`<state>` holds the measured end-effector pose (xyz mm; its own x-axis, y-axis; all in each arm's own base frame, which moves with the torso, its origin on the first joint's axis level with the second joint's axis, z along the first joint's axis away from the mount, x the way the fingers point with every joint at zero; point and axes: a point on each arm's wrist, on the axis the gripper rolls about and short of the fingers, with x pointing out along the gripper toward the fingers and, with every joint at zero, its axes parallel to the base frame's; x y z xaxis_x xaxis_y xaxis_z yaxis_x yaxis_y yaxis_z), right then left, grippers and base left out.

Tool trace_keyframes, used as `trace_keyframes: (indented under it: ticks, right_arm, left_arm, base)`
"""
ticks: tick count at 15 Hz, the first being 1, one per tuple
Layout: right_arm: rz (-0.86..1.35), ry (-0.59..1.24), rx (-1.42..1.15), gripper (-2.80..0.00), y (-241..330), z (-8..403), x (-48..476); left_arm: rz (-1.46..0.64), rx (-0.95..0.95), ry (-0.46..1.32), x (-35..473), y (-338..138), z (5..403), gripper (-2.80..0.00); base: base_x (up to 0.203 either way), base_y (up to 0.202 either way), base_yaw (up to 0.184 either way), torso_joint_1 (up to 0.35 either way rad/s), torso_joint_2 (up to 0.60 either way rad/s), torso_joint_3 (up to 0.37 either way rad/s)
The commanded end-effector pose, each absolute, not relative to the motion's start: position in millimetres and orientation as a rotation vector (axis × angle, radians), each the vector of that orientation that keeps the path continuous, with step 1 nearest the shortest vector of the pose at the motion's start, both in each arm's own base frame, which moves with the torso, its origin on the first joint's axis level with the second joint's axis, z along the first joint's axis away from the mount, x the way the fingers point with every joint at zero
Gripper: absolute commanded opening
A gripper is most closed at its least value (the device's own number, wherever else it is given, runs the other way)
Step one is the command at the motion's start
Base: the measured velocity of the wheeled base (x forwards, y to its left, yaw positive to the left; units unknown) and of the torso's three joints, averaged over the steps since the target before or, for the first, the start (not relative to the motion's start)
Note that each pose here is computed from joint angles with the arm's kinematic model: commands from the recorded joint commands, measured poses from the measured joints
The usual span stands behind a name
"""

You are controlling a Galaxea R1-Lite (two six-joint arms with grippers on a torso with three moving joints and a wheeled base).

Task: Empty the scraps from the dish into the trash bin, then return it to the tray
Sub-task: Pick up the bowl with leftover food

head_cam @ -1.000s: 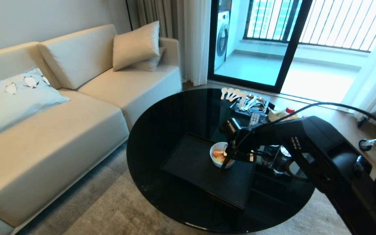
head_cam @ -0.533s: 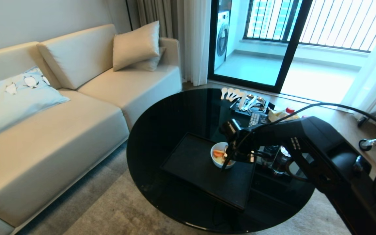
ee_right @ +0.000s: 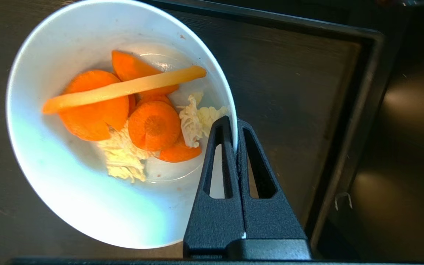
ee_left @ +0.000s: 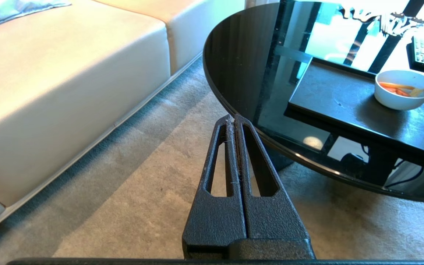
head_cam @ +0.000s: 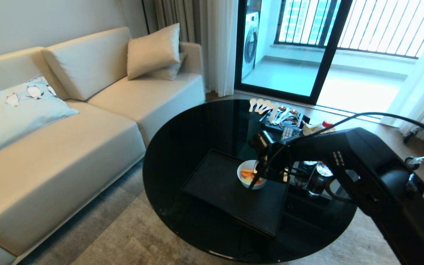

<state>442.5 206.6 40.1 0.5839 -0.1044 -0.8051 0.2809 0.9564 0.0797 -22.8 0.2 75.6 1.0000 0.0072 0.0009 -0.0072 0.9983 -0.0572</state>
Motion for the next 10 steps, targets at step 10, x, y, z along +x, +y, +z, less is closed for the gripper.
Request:
trace_keyframes:
  ticks: [10]
  right_arm:
    - [-0.258,0.843,0.346,-2.80,193.2,108.3,429.7]
  left_arm:
    - [0.008,-0.058,-0.002,-22.8,0.2,75.6,-2.80]
  base:
    - [0.000,0.000,0.000,0.000,0.00,0.000]
